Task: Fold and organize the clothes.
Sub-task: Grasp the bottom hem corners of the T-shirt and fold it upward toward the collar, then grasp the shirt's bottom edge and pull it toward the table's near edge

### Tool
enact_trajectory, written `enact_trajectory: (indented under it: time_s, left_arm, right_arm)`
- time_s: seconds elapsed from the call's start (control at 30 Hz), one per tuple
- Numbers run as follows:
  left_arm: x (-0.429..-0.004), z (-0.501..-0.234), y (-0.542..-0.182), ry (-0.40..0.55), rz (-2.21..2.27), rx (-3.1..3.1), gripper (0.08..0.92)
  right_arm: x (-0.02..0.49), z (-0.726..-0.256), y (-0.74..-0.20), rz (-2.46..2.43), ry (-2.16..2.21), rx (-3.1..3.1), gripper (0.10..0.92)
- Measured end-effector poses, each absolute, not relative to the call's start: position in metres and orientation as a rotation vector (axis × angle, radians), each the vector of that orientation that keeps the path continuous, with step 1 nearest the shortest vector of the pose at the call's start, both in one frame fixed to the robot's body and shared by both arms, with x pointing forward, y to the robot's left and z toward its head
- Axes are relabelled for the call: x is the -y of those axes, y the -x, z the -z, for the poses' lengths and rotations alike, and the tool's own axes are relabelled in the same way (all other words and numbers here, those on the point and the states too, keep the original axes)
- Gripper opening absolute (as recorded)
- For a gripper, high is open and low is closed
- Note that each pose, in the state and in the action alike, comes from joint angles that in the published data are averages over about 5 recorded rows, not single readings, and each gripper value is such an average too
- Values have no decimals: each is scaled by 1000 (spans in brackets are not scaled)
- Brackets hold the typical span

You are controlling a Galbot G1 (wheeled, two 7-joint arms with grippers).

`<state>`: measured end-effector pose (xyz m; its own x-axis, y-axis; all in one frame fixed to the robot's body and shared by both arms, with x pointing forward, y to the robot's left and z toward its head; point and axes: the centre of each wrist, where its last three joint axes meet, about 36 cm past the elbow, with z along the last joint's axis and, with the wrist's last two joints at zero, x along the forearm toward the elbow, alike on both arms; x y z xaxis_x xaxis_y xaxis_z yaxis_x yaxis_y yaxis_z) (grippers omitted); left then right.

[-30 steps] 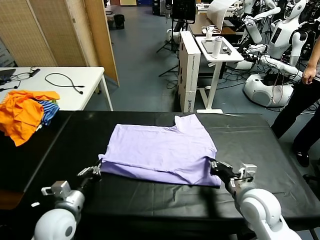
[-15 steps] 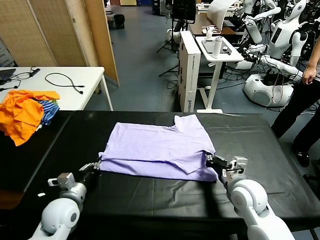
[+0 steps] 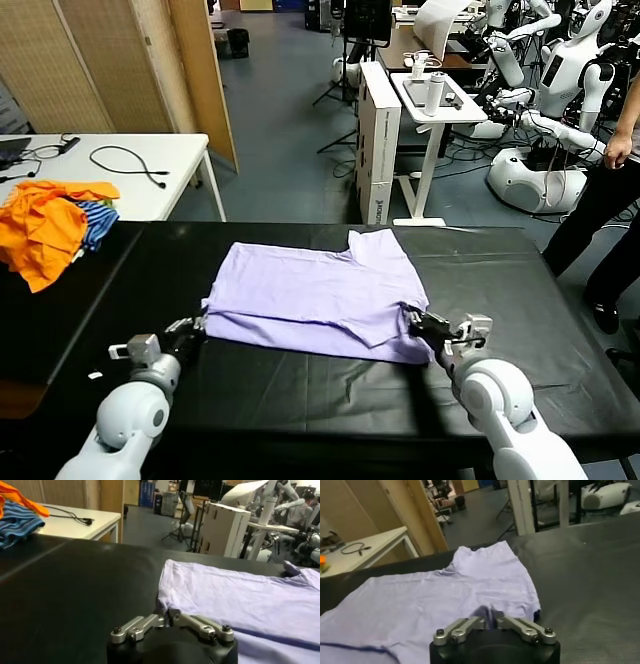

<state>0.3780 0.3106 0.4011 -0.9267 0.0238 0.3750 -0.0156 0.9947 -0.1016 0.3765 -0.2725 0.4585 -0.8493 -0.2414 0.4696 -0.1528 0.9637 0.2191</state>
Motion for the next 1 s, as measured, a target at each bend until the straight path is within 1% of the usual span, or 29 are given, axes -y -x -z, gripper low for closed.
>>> enact_trajectory:
  time_s: [0.1,0.13,0.2,0.37,0.53,0.57,0.63,0.67,0.73,0.77,0.8,0.87,0.9,0.97,1.0]
  left_arm:
    - [-311,-406,-368,7,-125,2753,817]
    - [-311,-407,-365,7,-119,2752,853]
    - [-311,-408,-358,5,-106,2749,893]
    - [-310,-402,-348,-1,-103,2728,906]
    - [-311,-396,-348,-10,-113,2715,907]
    - [-311,-395,-348,-12,-115,2712,907]
    - [-312,-393,-348,-14,-118,2707,907]
    - [-312,-392,-348,-15,-119,2705,904]
    - [-312,-391,-347,-15,-120,2702,881]
    - [-312,-390,-347,-15,-121,2701,851]
    - [-312,-390,-347,-14,-121,2699,802]
    - [-312,-389,-347,-14,-122,2698,703]
    - [-313,-389,-347,-14,-122,2698,632]
    - [-313,-388,-347,-14,-123,2698,524]
    - [-313,-388,-347,-14,-123,2699,452]
  right_arm:
    - [276,-462,-362,203,-281,2608,903]
    - [276,-463,-358,196,-285,2608,905]
    - [276,-461,-349,184,-289,2603,906]
    - [274,-451,-333,160,-290,2568,907]
    - [274,-446,-328,154,-287,2550,905]
    - [274,-445,-328,153,-288,2548,892]
    - [274,-444,-328,154,-290,2543,829]
    - [273,-443,-328,155,-292,2541,779]
    - [273,-442,-327,155,-295,2536,654]
    - [273,-441,-327,156,-295,2534,597]
    - [273,-440,-327,156,-295,2532,521]
    - [273,-440,-326,156,-295,2528,408]
    - [273,-439,-326,156,-295,2527,332]
    - [273,-439,-325,156,-295,2524,230]
    - [273,-439,-325,156,-295,2523,184]
